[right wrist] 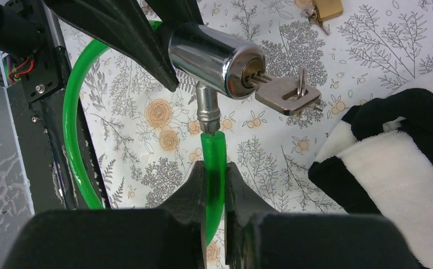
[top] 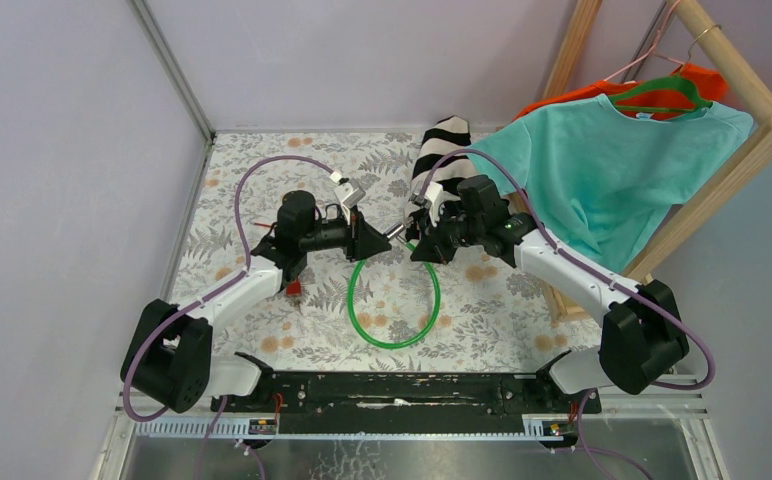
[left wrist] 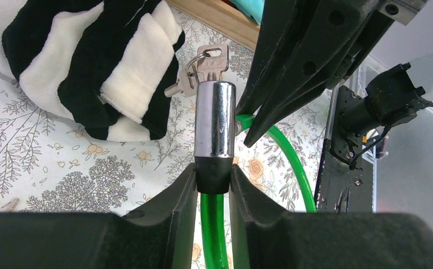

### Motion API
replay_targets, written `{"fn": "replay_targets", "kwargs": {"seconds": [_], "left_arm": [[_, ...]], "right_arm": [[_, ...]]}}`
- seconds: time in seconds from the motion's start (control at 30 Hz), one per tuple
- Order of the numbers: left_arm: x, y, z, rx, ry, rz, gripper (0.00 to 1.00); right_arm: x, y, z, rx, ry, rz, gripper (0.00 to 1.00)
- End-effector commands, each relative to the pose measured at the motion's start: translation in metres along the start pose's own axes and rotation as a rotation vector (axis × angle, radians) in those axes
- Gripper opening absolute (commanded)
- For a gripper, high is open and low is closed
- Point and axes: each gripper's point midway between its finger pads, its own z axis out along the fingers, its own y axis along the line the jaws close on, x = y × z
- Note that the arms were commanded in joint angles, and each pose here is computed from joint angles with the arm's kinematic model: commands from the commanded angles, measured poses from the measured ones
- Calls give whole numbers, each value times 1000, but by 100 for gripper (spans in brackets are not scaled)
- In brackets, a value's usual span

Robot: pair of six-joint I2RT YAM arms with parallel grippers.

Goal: Lock with the key
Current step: Lock the lock.

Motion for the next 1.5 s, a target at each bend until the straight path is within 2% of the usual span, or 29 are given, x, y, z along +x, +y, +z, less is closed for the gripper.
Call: {"fn": "replay_targets", "kwargs": {"seconds": [0.0,0.27,0.57,0.7,1.03,1.47], "left_arm": [[-14,1,4,2,-55,76,0],[-10,12,8,-50,-70,76,0],[-3,4,7,-4,-59,132,3],[-1,-10,7,82,-66,149,8],[0,-17,8,131,-61,140,18],[-12,-23,2,159,-95,139,46]], "right_arm": [[-56,11,-6,-39,-133,-69,0],[-83,-3,3,-23,-180,-128,0],[-72,-4,4,-41,-154,-283,0],[-61,0,0,-51,-130,-333,0],[-36,11,-3,-108,-94,-398,0],[-15,17,-5,-143,-62,-451,0]]}}
